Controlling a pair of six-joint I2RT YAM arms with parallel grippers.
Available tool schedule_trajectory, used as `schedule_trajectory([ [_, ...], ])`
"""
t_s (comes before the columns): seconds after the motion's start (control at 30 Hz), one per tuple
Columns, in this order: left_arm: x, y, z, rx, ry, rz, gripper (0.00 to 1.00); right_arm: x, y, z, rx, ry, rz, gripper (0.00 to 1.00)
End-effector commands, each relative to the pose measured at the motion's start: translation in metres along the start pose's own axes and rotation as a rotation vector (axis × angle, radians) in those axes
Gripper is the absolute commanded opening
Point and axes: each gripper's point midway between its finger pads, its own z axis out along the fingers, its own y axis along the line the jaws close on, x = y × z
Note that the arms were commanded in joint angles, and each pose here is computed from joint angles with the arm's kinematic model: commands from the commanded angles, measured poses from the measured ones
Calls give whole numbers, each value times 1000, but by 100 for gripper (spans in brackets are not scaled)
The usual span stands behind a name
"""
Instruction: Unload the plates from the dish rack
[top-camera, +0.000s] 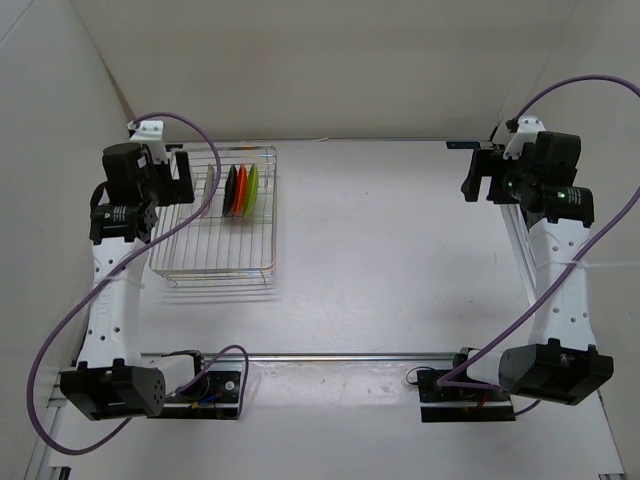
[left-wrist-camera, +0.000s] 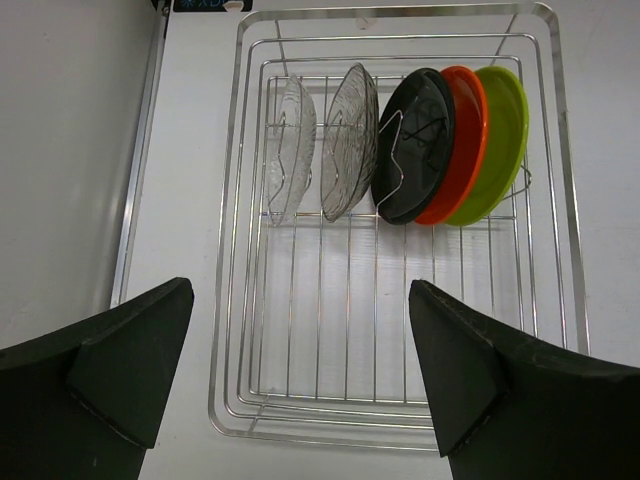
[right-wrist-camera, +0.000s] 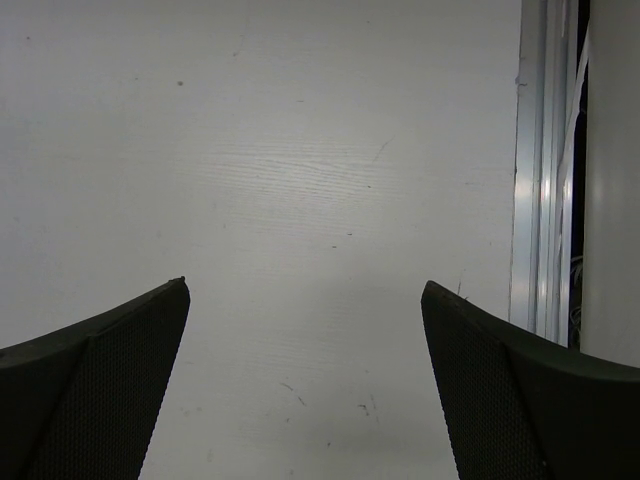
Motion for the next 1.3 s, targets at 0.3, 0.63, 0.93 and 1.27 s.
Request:
schedule_trajectory([
  [0.3,-17,13,74,-8,6,70,100,-7,13,-4,-66,-65,-40,100],
  [0.63,-22,20,140,108,93,6,100,-4,15,-7,-76,-67,-49,100],
  [0.93,20,19,178,132,259,-39,95,7,14,-2,-78,-49,-62,100],
  [1.27,60,11,184,168,365,-47,85,7,16,-2,-89,-50,-62,100],
])
